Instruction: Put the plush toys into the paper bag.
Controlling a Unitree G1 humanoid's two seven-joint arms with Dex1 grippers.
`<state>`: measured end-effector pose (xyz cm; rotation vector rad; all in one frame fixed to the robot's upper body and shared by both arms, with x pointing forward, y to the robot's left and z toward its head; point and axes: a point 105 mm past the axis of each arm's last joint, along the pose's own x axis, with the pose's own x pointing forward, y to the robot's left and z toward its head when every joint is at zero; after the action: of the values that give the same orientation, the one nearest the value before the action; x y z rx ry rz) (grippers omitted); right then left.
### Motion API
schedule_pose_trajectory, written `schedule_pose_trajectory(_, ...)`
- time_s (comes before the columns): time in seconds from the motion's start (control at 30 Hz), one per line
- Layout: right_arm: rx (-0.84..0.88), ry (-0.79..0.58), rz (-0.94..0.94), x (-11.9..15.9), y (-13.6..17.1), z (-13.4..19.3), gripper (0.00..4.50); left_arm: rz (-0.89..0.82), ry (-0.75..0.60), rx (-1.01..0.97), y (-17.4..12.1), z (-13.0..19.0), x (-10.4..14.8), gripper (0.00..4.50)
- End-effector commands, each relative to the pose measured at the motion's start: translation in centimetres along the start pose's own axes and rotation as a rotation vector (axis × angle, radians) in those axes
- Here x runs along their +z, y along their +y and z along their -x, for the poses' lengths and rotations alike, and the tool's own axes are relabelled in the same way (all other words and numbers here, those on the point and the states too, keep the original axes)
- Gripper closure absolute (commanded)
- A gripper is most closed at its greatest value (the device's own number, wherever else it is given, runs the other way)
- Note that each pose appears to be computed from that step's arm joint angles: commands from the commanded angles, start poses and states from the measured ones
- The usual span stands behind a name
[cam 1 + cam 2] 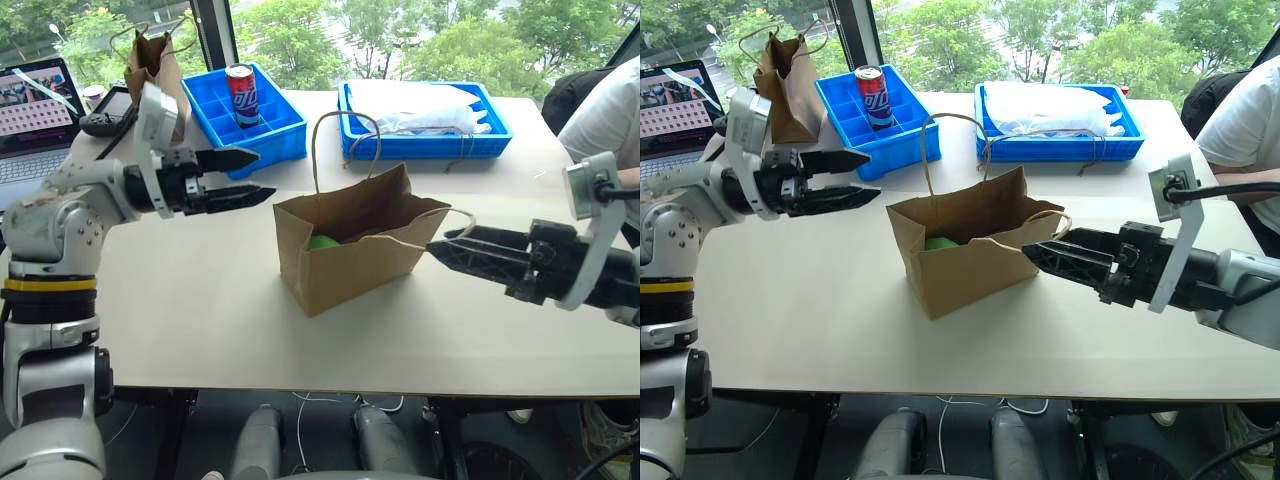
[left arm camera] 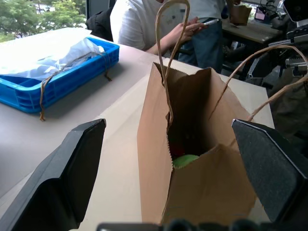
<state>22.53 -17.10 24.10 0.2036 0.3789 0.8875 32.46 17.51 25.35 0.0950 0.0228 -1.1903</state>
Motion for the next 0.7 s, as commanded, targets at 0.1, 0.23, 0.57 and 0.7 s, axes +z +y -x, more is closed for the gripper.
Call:
schedule_pose_trajectory(0.1, -0.052, 0.084, 0.105, -1.8, 0.0, 1.7, 0.02, -0.056, -0.025, 0.057, 0.3, 3.6, -0.9, 0.0)
schedule_pose_trajectory(0.23, -0.097, 0.096, 0.187, -3.0, -0.4, 0.6, 0.02, -0.022, -0.023, 0.057, -0.2, 4.7, -2.3, 0.0)
schedule_pose_trajectory(0.57, -0.036, 0.161, 0.279, -5.1, 0.9, -1.7, 0.71, -0.001, 0.007, 0.087, -1.2, 5.5, -4.4, 0.0)
schedule_pose_trajectory(0.7, -0.022, 0.149, 0.311, -4.9, 1.3, -2.4, 2.09, -0.025, -0.01, 0.096, -1.1, 5.5, -3.9, 0.0)
